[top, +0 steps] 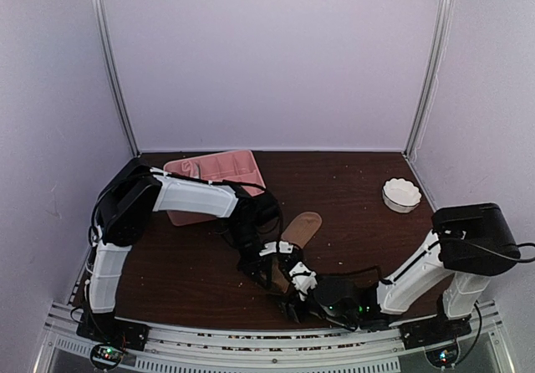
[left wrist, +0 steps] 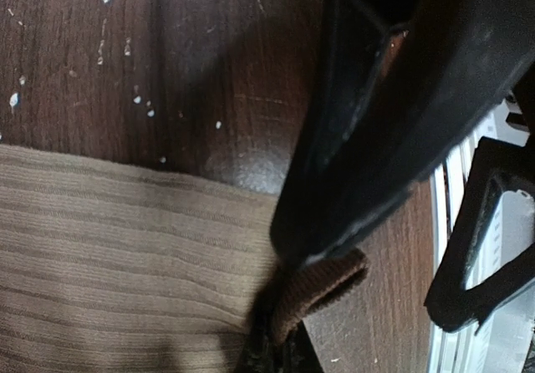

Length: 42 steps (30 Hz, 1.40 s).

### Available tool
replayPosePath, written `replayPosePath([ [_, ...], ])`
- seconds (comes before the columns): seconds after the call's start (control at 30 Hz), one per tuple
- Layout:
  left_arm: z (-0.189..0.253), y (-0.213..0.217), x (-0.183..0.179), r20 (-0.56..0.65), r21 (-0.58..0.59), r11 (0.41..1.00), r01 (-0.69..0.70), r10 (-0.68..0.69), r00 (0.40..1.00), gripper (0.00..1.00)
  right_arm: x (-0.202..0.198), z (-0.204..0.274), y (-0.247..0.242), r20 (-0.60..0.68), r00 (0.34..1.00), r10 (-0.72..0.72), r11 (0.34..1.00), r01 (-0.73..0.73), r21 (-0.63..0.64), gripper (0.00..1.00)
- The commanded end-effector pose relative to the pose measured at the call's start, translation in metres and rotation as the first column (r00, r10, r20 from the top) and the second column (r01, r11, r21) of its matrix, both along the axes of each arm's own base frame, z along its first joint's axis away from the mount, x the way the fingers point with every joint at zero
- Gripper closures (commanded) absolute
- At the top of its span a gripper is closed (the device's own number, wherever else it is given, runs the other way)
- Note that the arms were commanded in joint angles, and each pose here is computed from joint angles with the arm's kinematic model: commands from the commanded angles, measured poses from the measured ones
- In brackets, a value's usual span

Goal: Roll the socks
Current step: Roll the sock at the center of the board.

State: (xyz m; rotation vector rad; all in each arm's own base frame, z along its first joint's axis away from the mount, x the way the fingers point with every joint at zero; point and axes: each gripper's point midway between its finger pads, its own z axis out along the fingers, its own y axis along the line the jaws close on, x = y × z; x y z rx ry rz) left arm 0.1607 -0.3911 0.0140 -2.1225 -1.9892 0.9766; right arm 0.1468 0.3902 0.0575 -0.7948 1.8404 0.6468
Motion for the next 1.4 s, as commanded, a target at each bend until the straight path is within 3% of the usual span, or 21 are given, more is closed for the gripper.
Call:
replayPosePath([
  [0.0, -0.034, 0.021, -0.006, -0.016, 0.128, 0.992, 0.001, 0.001, 1.000, 1.00, 0.007, 0.006, 0.008, -0.016, 1.000, 0.002, 0.997, 0.000, 0.072, 0.35],
  [0.2, -0.032, 0.020, -0.004, -0.006, 0.123, 0.992, 0.001, -0.001, 1.000, 1.00, 0.016, -0.004, 0.003, -0.046, 0.999, -0.013, 0.998, 0.016, 0.054, 0.52],
  [0.5, -0.032, 0.020, -0.003, -0.001, 0.123, 0.992, 0.004, -0.004, 1.000, 0.96, 0.005, -0.025, 0.009, -0.118, 0.992, 0.038, 0.999, -0.034, 0.040, 0.61],
  [0.8, -0.033, 0.024, -0.005, 0.002, 0.128, 0.992, 0.017, -0.017, 1.000, 0.93, 0.015, -0.020, 0.000, -0.110, 0.994, -0.027, 0.997, 0.035, 0.067, 0.86],
  [1.1, -0.033, 0.024, -0.002, 0.019, 0.131, 0.991, 0.018, -0.020, 1.000, 0.90, 0.019, -0.025, -0.004, -0.183, 0.979, -0.083, 0.988, 0.105, 0.110, 0.88],
  [1.17, -0.033, 0.024, -0.002, 0.023, 0.132, 0.991, 0.017, -0.020, 1.000, 0.89, 0.018, -0.027, -0.004, -0.201, 0.976, -0.088, 0.985, 0.115, 0.125, 0.94],
  [1.23, -0.032, 0.025, -0.001, 0.030, 0.132, 0.991, 0.015, -0.019, 0.999, 0.85, 0.019, -0.032, -0.006, -0.223, 0.970, -0.101, 0.983, 0.132, 0.128, 1.00],
  [1.3, -0.028, 0.024, 0.004, 0.062, 0.120, 0.993, -0.006, -0.001, 0.998, 0.68, 0.018, -0.037, -0.011, -0.253, 0.961, -0.114, 0.980, 0.150, 0.129, 1.00],
  [1.37, -0.021, 0.024, 0.011, 0.104, 0.092, 0.995, -0.027, 0.018, 0.994, 0.57, 0.014, -0.043, -0.017, -0.286, 0.951, -0.117, 0.979, 0.159, 0.126, 1.00],
])
